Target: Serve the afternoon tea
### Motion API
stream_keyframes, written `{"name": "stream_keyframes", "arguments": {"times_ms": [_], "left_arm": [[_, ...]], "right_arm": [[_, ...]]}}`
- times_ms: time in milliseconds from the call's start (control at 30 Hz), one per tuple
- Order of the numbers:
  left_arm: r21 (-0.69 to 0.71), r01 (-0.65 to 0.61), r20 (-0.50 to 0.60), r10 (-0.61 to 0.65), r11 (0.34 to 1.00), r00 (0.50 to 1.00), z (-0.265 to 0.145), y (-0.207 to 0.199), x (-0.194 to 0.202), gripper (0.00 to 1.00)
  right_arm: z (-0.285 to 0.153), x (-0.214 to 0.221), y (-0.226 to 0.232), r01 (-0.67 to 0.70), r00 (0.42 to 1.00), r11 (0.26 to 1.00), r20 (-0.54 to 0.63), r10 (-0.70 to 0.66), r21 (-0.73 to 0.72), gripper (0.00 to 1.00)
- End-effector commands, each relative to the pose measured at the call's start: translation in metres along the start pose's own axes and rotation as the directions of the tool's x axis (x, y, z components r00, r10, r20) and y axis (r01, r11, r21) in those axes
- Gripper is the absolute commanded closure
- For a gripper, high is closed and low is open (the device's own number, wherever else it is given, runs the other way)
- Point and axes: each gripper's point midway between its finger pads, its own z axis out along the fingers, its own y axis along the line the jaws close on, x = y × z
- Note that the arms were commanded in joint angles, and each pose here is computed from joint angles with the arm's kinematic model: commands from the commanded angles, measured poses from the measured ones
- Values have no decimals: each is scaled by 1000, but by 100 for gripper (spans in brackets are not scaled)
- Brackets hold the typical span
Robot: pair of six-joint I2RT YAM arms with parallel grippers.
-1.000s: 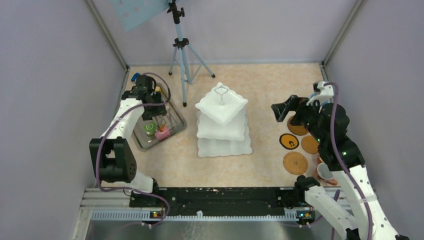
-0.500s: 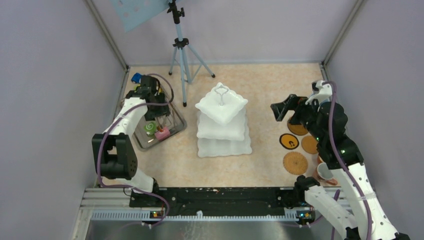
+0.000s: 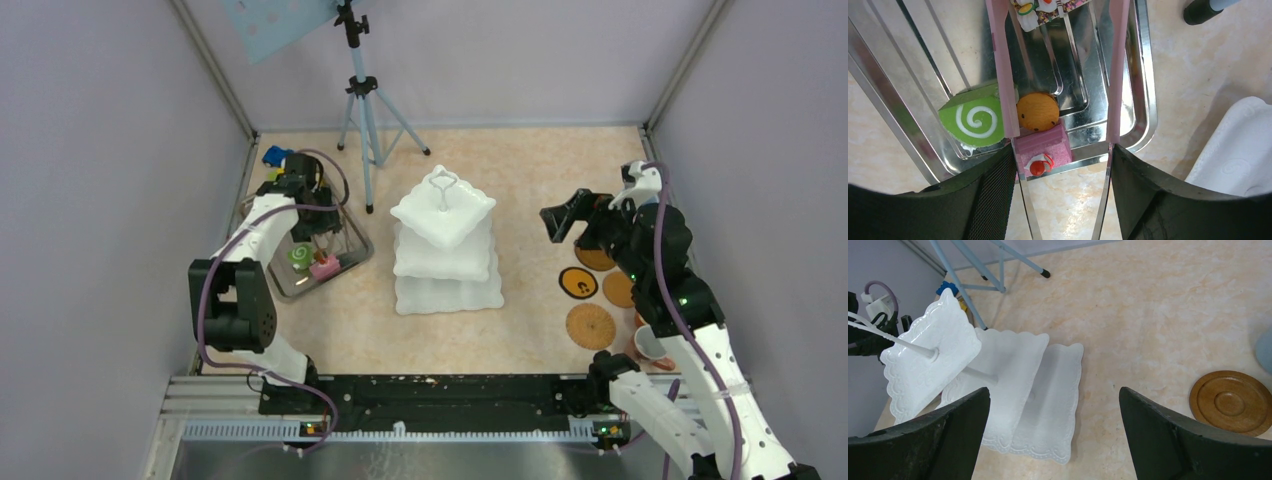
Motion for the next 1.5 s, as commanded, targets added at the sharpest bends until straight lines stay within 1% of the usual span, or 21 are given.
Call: {"name": "stream_keyframes", "arguments": {"times_ms": [0, 200, 400, 567, 700, 833, 933, 1000, 1033, 1067, 1133, 1233, 1367, 1467], "left_arm": [[-12, 7, 26, -7, 1000, 1000, 9, 0, -5, 30], [-27, -1, 24, 1, 1000, 1000, 14, 2, -5, 31], [-23, -11, 24, 11, 1000, 1000, 11, 1, -3, 39], [-9, -27, 50, 28, 1000, 998, -7, -1, -7, 43], [-2, -54, 65, 54, 999, 996, -27, 0, -7, 45], [58, -90, 81, 85, 994, 993, -49, -8, -3, 47], [105, -143, 94, 133, 984, 987, -63, -15, 4, 48], [141, -200, 108, 186, 970, 977, -71, -23, 11, 48], [179, -241, 124, 222, 954, 967, -77, -32, 15, 49], [188, -285, 141, 261, 940, 955, -81, -39, 19, 49], [211, -390, 178, 357, 896, 917, -84, -55, 30, 49], [245, -488, 201, 448, 838, 871, -83, -77, 50, 49], [290, -546, 237, 493, 786, 837, -77, -96, 64, 50], [303, -562, 275, 494, 770, 825, -74, -104, 65, 50]], "right_arm": [[-2, -8, 5, 9, 999, 1000, 35, -8, -20, 1], [-3, -9, 5, 9, 999, 1000, 39, -9, -21, 1], [-3, -9, 6, 7, 999, 1000, 40, -6, -23, 1], [-3, -9, 6, 6, 999, 1000, 41, -5, -24, 1], [-2, -8, 6, 6, 999, 1000, 39, -5, -24, 1], [0, -6, 5, 6, 999, 1000, 34, -5, -23, 1], [2, -4, 4, 6, 1000, 1000, 29, -5, -22, 1], [2, -4, 4, 7, 1000, 1000, 28, -7, -20, 1], [2, -4, 4, 9, 1000, 1000, 29, -8, -19, 1], [2, -4, 3, 11, 999, 1000, 31, -10, -17, 1], [3, -5, 1, 15, 999, 1000, 31, -15, -8, 1], [5, -3, 0, 16, 1000, 1000, 25, -16, -2, 1], [4, -4, 0, 17, 1000, 1000, 26, -17, -2, 1], [5, -3, 0, 16, 1000, 1000, 23, -16, 1, 1]]}}
